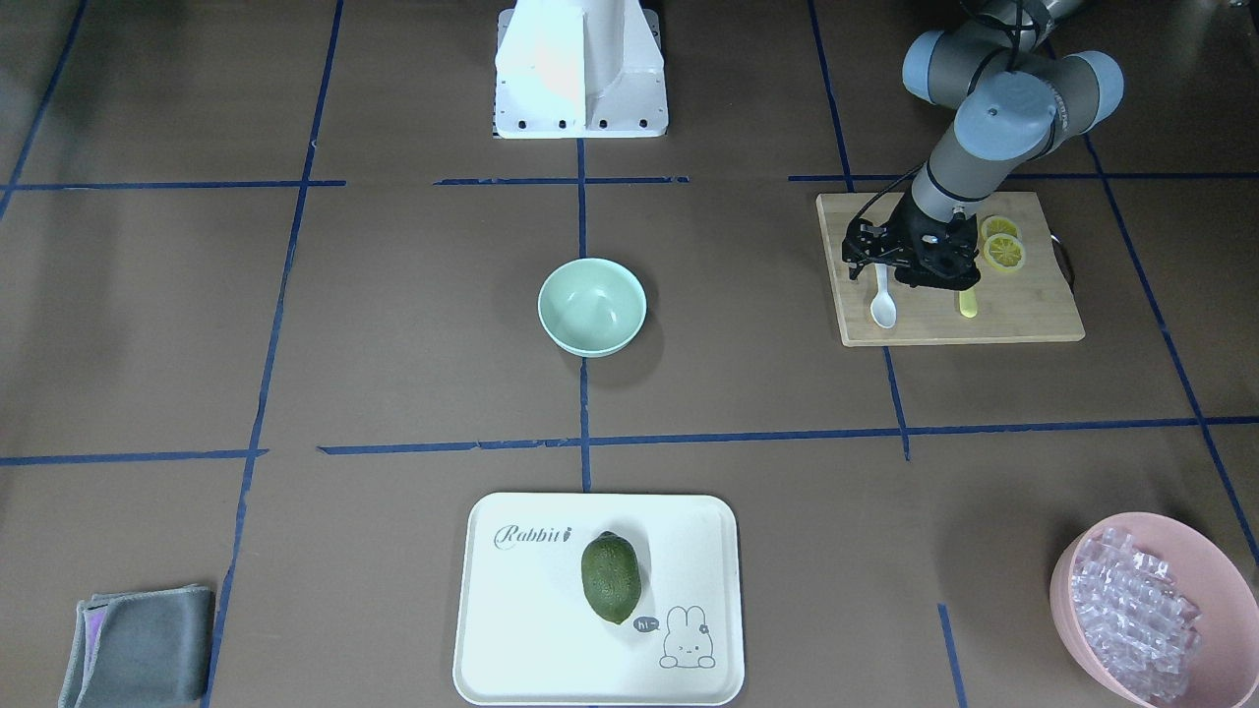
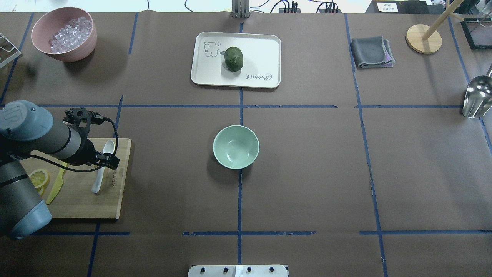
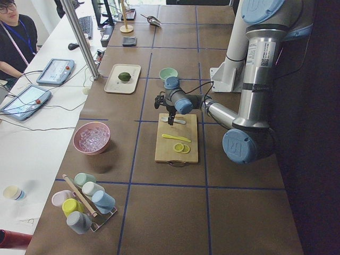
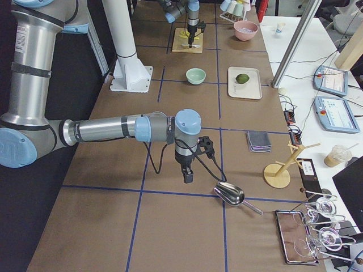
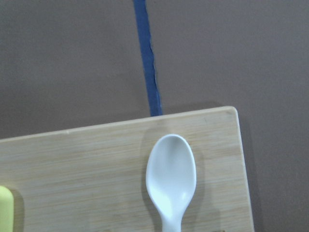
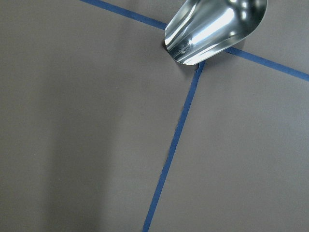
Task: Place spoon in bowl
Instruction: 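Grasp the white spoon with the left gripper and lift it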
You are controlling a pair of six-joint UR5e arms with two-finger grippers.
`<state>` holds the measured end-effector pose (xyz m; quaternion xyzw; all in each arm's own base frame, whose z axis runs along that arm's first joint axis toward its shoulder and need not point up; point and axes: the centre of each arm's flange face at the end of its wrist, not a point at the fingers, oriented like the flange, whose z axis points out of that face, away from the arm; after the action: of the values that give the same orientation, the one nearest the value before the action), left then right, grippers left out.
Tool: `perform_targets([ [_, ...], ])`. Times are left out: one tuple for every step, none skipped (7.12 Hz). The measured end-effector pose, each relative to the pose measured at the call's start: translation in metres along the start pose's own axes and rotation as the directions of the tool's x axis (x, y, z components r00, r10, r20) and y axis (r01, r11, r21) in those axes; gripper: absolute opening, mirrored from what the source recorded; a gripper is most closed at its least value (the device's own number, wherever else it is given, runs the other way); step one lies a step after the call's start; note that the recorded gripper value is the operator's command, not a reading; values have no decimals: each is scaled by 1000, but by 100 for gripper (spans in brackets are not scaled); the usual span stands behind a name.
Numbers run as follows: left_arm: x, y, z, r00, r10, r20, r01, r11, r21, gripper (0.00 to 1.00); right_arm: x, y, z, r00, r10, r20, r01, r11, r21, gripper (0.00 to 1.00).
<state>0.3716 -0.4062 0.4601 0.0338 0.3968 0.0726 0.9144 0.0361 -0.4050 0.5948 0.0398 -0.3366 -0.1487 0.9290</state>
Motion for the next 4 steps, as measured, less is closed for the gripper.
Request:
perform_targets([
  [0,0,0,1000,1,0,-1,1000,-1,48,0,0,0,1000,1,1,-1,1000,-1,99],
  [1,0,0,1000,1,1,-1,1000,-2,36,0,1,1,1000,1,1,-1,1000,-2,99],
  [1,0,1,1000,1,1,-1,1000,-2,23,1,1,1,1000,2,1,-2,1000,-3,99],
  [1,0,1,1000,1,1,-1,1000,-2,12,1,2,2,1000,4,2,-4,1000,-5,99],
])
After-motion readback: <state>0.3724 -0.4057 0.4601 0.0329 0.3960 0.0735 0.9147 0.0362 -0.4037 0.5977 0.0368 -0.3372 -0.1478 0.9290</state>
